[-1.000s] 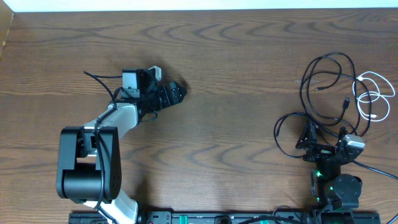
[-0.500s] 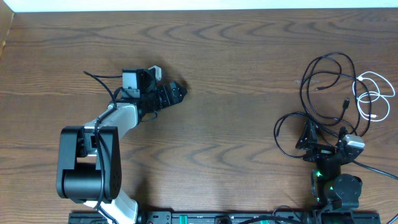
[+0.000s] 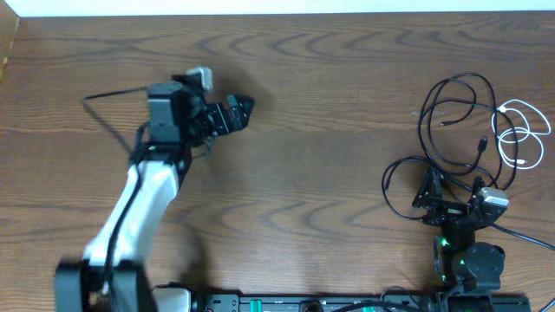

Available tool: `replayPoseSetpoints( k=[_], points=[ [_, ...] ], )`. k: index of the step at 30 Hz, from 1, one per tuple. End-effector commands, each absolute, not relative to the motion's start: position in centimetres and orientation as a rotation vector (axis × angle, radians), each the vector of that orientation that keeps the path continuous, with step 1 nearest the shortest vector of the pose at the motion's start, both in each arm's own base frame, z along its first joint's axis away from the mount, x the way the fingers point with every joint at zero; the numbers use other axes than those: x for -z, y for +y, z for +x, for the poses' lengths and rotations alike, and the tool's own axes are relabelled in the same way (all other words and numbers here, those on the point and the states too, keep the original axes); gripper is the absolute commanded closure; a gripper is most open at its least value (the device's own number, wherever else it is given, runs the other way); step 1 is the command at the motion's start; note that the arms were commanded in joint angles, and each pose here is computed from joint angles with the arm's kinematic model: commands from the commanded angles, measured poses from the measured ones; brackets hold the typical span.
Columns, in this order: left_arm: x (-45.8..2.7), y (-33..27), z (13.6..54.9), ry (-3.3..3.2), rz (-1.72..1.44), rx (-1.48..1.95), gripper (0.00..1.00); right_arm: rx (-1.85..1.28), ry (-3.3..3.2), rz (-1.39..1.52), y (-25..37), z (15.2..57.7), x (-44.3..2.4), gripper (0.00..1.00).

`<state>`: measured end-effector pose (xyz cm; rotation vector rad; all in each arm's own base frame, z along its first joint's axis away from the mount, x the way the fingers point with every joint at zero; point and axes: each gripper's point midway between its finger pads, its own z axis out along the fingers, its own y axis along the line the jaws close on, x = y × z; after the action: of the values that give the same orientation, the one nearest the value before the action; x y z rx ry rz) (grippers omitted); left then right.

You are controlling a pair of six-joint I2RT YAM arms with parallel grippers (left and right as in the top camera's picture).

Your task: Untangle cables

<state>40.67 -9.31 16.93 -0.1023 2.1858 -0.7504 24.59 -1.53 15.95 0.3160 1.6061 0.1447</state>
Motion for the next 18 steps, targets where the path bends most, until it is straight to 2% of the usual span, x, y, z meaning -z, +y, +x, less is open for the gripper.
replayPoseSetpoints(
  k=[1, 6, 11, 18],
  points=[
    [-19.9, -6.0, 40.3, 2.112, -0.159, 0.504, 0.00, -0.148, 1.605, 0.316, -1.5, 24.6, -15.9, 0.01],
    [-22.5, -1.6, 38.0, 2.065, -0.289, 0.230, 0.00, -0.148, 1.605, 0.316, -1.5, 24.6, -15.9, 0.01],
    [-20.4, 1.7, 35.7, 2.147, -0.348, -0.023, 0.00, -0.148, 1.605, 0.316, -1.5, 24.6, -15.9, 0.01],
    [-17.6, 1.2, 35.8, 2.098, -0.254, -0.020, 0.00, -0.148, 1.605, 0.316, -1.5, 24.6, -15.9, 0.01]
  ],
)
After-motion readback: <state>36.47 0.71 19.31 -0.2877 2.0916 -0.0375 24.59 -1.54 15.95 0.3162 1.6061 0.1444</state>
